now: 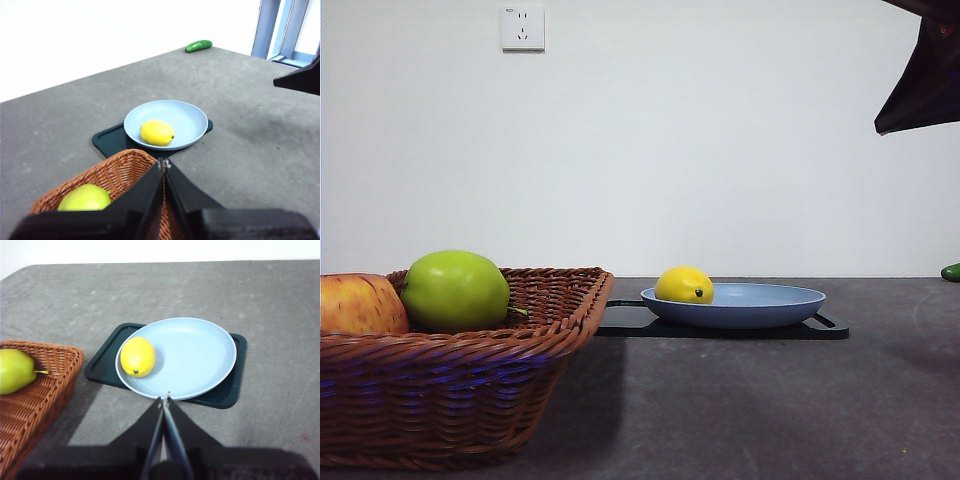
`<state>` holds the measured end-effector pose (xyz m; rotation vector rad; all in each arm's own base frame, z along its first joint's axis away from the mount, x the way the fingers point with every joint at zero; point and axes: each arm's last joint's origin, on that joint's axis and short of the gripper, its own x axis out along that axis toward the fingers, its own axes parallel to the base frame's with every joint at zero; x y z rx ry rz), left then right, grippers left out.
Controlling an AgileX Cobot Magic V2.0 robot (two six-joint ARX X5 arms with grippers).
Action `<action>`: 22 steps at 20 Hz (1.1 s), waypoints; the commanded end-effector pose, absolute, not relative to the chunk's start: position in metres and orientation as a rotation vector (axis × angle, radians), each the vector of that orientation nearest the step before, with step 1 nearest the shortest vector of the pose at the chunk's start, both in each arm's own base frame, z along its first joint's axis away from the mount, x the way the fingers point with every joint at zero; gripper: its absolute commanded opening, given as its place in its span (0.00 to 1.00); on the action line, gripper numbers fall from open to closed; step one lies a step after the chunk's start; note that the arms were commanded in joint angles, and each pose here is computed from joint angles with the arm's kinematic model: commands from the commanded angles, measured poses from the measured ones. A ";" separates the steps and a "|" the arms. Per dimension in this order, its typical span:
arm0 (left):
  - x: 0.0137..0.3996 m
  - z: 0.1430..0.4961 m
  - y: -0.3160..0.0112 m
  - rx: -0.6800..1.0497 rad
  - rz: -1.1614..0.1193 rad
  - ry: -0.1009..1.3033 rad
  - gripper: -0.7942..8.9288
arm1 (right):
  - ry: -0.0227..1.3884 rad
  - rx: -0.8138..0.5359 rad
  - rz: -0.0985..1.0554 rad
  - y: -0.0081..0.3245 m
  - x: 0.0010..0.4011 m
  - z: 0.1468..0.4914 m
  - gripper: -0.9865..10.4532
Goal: Take the lemon from the basket,put the lemon in the plate,hand out the plate
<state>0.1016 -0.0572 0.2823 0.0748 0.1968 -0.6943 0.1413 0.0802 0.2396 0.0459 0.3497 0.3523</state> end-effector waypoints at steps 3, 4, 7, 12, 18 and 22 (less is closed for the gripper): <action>0.102 0.284 -0.058 0.066 -0.696 0.194 0.09 | 0.342 0.064 0.353 0.081 0.142 0.242 0.09; 0.102 0.284 -0.058 0.066 -0.696 0.194 0.09 | 0.342 0.064 0.353 0.081 0.142 0.242 0.09; 0.095 0.286 -0.053 0.103 -0.670 0.157 0.09 | 0.342 0.064 0.353 0.081 0.142 0.242 0.09; 0.068 0.275 -0.019 0.108 -0.302 0.081 0.09 | 0.342 0.064 0.353 0.081 0.142 0.242 0.09; 0.076 0.221 -0.004 0.047 -0.095 0.045 0.09 | 0.342 0.064 0.353 0.081 0.142 0.242 0.09; 0.088 0.183 -0.001 0.040 -0.047 0.105 0.09 | 0.342 0.064 0.353 0.081 0.142 0.242 0.09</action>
